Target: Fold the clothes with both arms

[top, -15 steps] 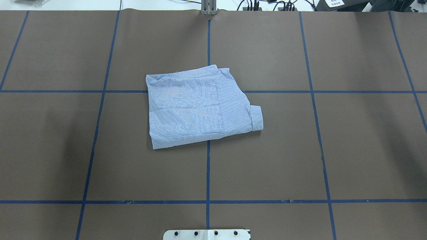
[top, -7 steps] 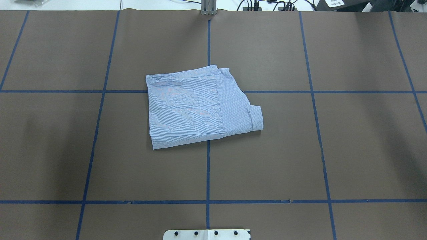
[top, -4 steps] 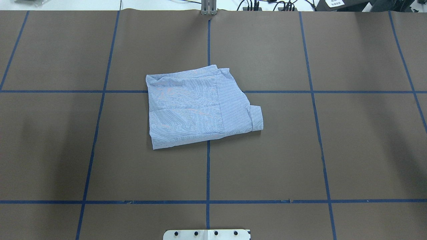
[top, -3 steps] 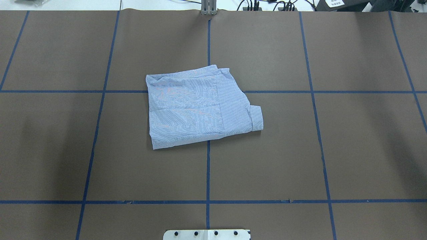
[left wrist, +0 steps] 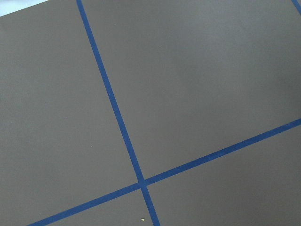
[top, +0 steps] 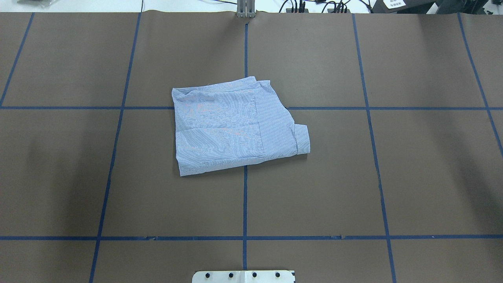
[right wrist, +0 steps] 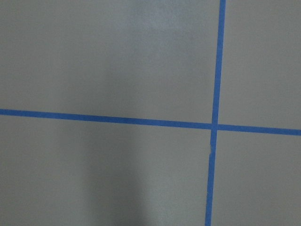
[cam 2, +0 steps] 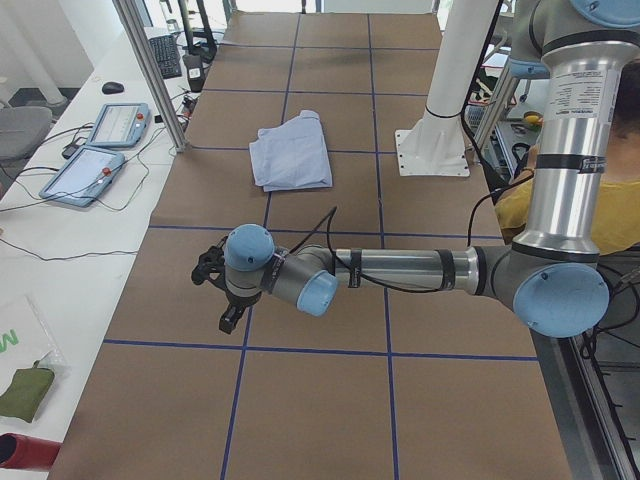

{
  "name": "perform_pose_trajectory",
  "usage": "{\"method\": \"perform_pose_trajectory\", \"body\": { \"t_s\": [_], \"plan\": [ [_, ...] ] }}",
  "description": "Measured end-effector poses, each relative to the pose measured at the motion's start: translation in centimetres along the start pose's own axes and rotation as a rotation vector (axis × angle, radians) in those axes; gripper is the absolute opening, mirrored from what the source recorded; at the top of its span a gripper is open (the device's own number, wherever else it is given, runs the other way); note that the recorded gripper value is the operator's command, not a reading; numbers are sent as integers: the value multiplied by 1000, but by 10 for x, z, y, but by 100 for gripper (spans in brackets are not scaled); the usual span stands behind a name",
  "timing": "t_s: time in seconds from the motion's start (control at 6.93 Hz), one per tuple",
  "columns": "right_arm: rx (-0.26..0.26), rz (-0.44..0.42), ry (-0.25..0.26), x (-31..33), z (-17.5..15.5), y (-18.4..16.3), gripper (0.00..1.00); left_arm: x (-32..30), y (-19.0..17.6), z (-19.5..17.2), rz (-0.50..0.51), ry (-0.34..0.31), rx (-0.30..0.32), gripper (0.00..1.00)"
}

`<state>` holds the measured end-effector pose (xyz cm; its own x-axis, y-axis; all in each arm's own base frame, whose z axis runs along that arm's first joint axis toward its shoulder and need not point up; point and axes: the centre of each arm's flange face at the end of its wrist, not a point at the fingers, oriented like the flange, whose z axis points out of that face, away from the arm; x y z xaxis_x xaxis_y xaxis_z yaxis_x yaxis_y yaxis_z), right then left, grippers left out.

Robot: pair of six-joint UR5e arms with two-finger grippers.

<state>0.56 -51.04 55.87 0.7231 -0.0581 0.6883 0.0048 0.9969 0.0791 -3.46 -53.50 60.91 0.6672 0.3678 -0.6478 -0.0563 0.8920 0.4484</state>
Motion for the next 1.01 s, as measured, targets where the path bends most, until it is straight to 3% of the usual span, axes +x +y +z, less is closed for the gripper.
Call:
{"method": "perform_pose_trajectory", "body": {
  "t_s": [0.29, 1.01],
  "plan": [
    [-23, 20, -7, 9, 8, 21, 100, 27, 6, -31, 34, -4, 46, 100],
    [-38, 26, -5, 16, 18, 16, 100, 24, 29, -21, 20, 10, 21, 100]
  ]
}}
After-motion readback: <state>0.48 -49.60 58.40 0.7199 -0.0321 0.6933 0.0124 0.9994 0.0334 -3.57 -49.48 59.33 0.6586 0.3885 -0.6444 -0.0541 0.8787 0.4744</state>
